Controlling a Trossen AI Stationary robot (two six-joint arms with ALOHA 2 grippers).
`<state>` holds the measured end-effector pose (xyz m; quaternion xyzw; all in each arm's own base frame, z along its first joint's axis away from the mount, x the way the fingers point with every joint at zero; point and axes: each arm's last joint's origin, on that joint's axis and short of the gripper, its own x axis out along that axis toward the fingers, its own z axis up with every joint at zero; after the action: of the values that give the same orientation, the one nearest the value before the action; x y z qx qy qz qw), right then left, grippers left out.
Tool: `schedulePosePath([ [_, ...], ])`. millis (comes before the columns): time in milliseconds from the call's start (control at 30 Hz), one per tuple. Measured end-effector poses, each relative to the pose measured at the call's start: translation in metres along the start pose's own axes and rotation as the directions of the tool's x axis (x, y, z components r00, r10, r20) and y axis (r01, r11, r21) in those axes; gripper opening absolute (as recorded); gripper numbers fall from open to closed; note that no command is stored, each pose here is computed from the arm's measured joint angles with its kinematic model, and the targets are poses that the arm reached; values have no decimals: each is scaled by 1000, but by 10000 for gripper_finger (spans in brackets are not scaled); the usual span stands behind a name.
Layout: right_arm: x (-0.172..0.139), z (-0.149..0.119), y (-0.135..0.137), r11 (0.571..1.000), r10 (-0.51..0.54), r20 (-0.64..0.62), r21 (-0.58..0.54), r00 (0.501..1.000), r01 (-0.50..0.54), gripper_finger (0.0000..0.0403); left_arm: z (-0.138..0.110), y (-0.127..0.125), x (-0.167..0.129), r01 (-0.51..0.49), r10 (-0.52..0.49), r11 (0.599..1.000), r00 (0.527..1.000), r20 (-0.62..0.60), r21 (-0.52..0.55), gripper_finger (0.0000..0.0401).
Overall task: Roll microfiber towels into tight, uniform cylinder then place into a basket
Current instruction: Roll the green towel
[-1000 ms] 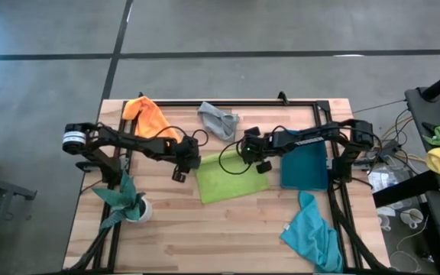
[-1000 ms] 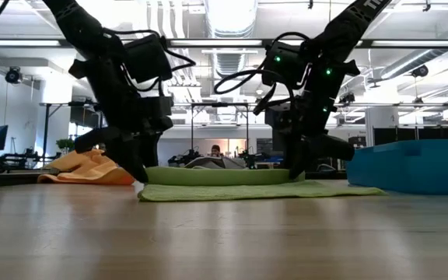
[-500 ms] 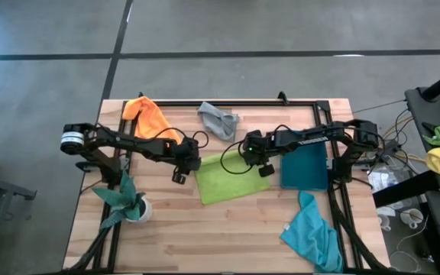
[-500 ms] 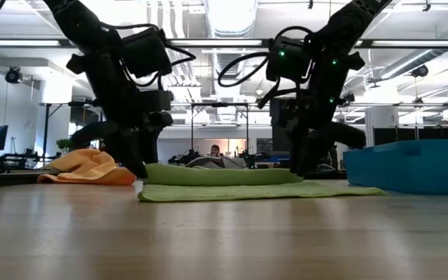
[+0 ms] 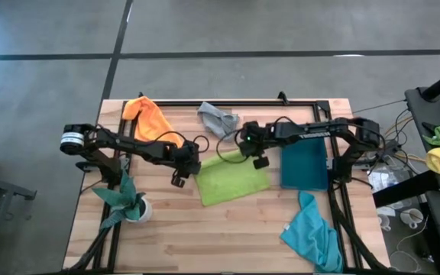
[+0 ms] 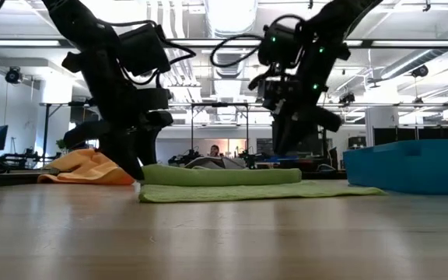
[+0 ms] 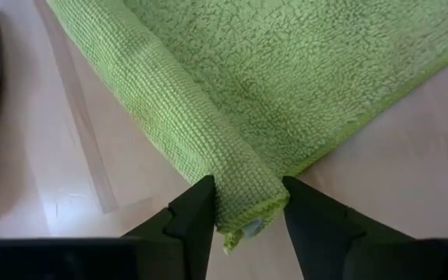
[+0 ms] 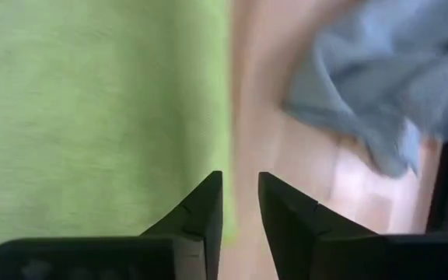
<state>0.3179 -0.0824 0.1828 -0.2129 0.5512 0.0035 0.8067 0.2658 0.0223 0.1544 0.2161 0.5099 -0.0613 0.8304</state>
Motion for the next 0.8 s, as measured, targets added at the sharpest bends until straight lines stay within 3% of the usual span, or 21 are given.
schedulePosePath([
  [533, 38, -7, 15, 993, 115, -109, -6, 987, -116, 15, 4, -5, -4, 9, -9, 1000, 1000, 8, 21, 135],
  [800, 42, -8, 16, 993, 120, -122, -8, 985, -122, 9, -1, -6, -18, 22, -22, 1000, 1000, -17, -5, 135],
])
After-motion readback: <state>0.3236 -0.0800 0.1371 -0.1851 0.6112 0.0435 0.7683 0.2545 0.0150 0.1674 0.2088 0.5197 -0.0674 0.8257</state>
